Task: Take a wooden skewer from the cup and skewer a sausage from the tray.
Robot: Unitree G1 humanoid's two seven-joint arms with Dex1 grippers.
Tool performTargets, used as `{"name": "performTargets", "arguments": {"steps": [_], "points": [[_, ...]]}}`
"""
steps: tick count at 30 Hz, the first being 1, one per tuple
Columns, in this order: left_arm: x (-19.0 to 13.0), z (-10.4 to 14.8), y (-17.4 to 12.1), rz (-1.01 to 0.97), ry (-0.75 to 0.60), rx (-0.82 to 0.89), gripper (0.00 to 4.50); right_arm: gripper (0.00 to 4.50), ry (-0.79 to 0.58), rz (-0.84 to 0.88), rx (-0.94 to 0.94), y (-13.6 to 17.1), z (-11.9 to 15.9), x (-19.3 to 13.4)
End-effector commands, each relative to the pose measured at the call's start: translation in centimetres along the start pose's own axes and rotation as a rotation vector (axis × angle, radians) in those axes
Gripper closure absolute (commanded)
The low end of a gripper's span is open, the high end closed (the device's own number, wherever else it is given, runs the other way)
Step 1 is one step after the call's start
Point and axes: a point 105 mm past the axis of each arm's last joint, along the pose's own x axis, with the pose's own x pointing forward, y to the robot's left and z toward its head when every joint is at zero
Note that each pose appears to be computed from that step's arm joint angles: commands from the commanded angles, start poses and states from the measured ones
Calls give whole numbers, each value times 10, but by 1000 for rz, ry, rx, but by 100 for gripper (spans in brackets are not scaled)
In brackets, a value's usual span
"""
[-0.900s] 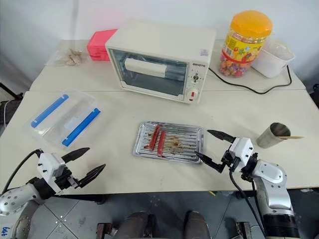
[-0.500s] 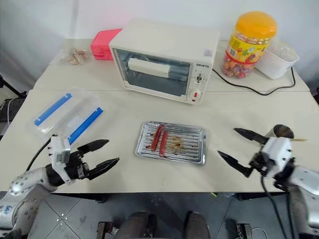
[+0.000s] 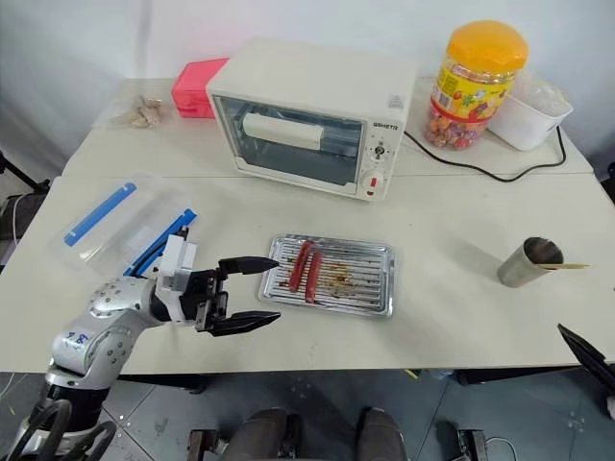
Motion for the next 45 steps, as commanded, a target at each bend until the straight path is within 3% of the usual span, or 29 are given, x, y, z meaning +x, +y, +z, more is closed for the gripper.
{"name": "performTargets", "arguments": {"steps": [1,8,14,20,30,36,45], "points": [[2,4,-4,12,-24,11,2,0,27,17,-84,-16,17,-6],[4,-4,-13,-8,-13,-26,2,0,131,249,-206,-38,40,21],[6,-7,-11,-8,5,-7,2,0,208,400,-353,-51,38,53],[1,-6,-10,22,21,9,0,193,289,502,-475,-58,17,66],[0,-6,-13,57,25,12,0,193,276,518,-529,-65,6,84],[-3,-8,-16,67,34,6,0,193,220,475,-381,-77,21,90],[-4,-8,-15,87,23,2,0,193,281,600,-504,-72,14,90]]}}
